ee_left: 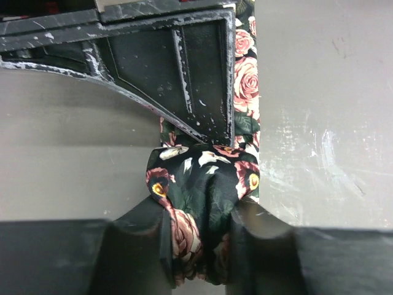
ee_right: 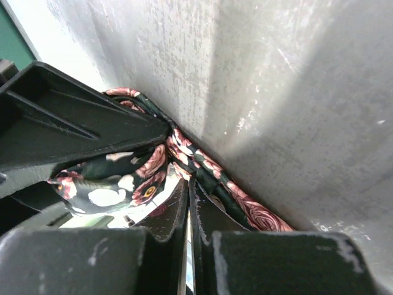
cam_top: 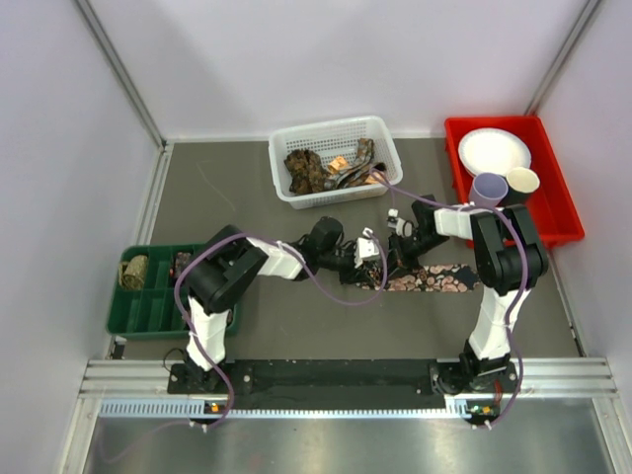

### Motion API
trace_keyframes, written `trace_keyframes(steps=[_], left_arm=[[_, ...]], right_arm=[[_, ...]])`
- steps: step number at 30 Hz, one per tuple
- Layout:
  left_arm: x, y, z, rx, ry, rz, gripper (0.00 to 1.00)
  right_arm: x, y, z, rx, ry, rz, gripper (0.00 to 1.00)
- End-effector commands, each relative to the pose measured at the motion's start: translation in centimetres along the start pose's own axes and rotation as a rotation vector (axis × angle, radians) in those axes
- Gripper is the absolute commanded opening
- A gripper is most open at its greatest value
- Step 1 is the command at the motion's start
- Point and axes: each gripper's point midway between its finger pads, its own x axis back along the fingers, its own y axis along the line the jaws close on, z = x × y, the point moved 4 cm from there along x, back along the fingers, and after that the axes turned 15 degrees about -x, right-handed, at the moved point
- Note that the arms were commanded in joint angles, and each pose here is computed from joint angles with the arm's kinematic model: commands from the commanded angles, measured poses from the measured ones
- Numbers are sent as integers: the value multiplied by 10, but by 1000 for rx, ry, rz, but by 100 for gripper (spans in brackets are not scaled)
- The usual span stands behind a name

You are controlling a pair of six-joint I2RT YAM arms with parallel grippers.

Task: Roll the ties
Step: Roll the tie at the center of the board.

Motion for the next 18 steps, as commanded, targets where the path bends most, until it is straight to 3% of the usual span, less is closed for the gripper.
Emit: trace_keyframes(steps=[1, 6, 10, 11, 14, 17, 18], left_arm=[[3, -40, 58, 158, 191, 103, 15], [19, -57, 69, 182, 261, 112, 20], [27, -65, 74, 195, 308, 116, 28], [28, -65, 72, 195, 309, 117, 35], [30, -67, 69, 178, 313, 125, 36], [31, -71, 74, 174, 342, 135, 34], [31, -72, 75, 175, 349, 135, 33]], right_arm=[[-2, -30, -12, 56, -52, 170, 0], [6, -31, -10, 80, -50, 171, 0], [9, -42, -15, 61, -60, 192, 0], [9, -44, -16, 49, -58, 184, 0], [12, -36, -17, 63, -65, 158, 1], [23, -11, -13, 123, -66, 15, 13], [27, -4, -12, 132, -69, -25, 23]])
